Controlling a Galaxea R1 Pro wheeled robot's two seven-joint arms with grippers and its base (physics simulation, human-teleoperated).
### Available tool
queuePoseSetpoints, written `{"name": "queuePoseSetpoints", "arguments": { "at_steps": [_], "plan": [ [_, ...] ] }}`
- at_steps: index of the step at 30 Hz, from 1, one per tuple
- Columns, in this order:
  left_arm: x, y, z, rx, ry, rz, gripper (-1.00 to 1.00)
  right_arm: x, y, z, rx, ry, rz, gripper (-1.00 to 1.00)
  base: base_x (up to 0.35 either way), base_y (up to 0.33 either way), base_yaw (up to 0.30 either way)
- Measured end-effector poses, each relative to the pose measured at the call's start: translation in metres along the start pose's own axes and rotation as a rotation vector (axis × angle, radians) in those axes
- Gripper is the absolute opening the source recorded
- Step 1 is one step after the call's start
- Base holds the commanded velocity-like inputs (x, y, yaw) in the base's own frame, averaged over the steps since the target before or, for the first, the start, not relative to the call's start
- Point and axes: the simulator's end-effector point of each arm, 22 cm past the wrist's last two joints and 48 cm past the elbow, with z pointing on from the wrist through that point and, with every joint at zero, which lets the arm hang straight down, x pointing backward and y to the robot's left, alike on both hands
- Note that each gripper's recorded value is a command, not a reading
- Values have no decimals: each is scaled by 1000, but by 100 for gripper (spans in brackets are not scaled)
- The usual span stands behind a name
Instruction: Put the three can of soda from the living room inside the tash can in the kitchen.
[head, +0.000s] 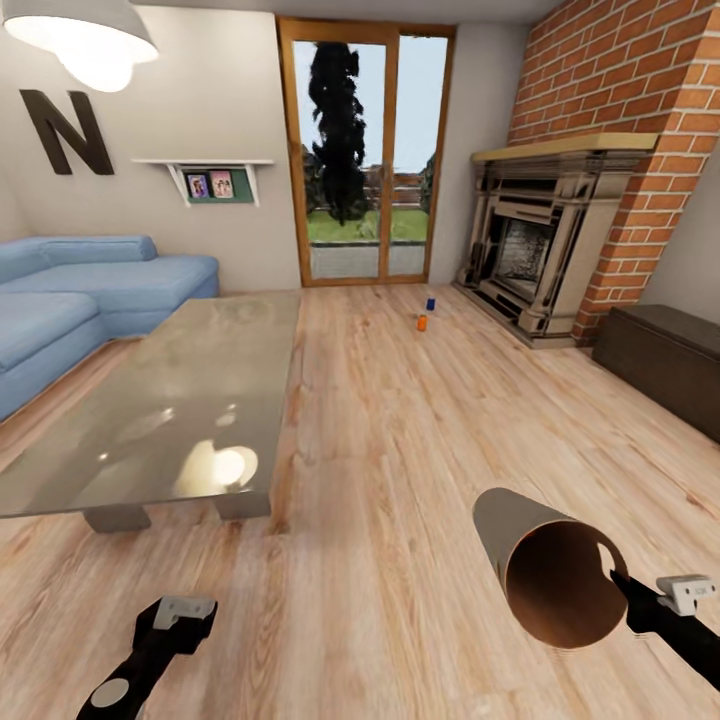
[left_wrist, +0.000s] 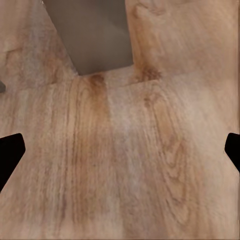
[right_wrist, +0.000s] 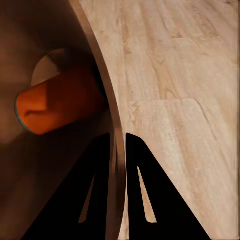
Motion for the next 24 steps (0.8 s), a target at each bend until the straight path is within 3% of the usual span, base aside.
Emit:
{"name": "queuePoseSetpoints", "arguments": {
  "at_steps": [24],
  "plan": [
    [-1,3,0,-19,-6,2,100,1,2,0,-4,1,3,-100,241,-242,0]
  ]
}}
